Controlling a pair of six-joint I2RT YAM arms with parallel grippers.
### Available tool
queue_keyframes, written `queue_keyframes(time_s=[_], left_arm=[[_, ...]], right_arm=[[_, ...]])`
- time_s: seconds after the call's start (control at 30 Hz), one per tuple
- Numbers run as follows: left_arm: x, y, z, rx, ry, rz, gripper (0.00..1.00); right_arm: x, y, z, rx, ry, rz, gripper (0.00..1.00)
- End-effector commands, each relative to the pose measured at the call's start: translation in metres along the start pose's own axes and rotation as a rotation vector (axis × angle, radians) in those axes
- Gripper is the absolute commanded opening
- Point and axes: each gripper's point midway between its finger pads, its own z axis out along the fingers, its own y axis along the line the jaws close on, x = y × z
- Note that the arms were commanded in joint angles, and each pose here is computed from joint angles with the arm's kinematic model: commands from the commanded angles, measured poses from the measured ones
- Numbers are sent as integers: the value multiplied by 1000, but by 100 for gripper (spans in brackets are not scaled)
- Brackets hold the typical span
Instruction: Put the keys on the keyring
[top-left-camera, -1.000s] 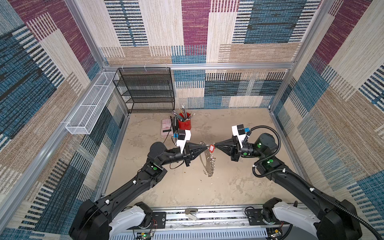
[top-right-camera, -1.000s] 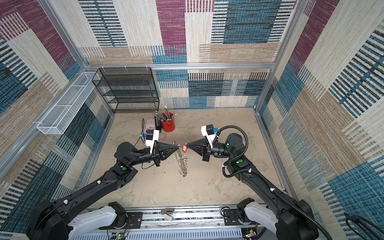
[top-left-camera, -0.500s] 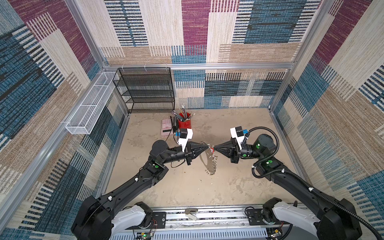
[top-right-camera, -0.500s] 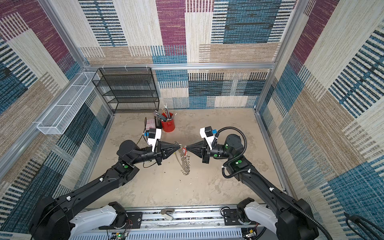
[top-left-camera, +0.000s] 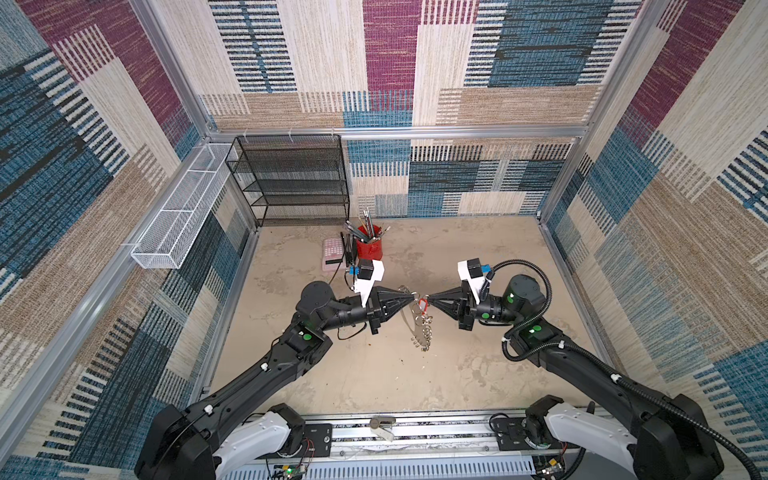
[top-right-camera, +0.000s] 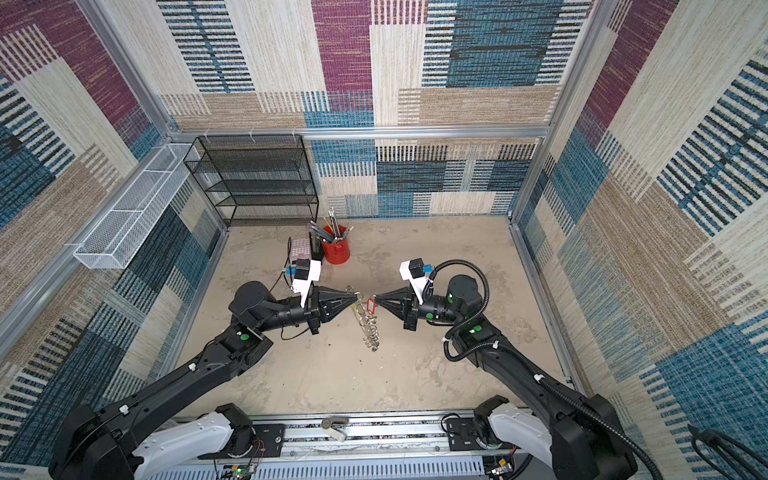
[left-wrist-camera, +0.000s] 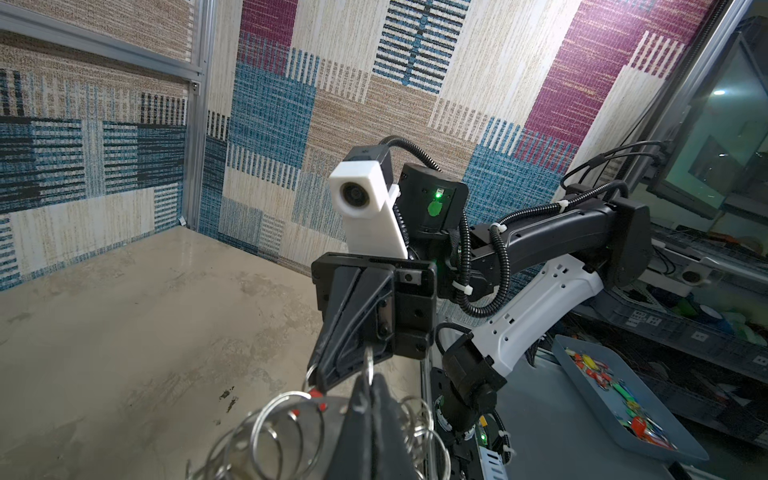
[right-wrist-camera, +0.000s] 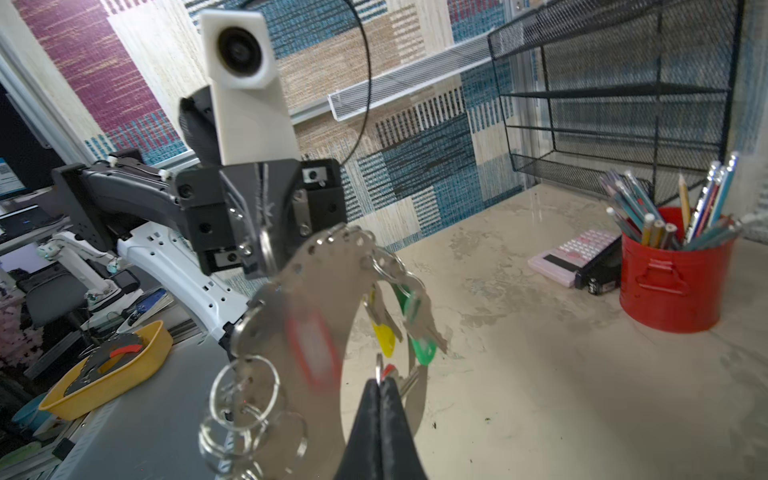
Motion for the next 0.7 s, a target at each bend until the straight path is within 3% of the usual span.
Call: queue_keyframes(time_s=[0.0,0.27,0.67], left_arm=[[2,0,-3,-14,3,29,0],[6,-3,-8,-32,59,42,0],[17,-20,-22,-22,337,151,0]], right_arm=[[1,-3,-3,32,-19,19,0],[-1,-2,-3,29,-24,7,0],[-1,-4,-1,28,-25,-7,0]])
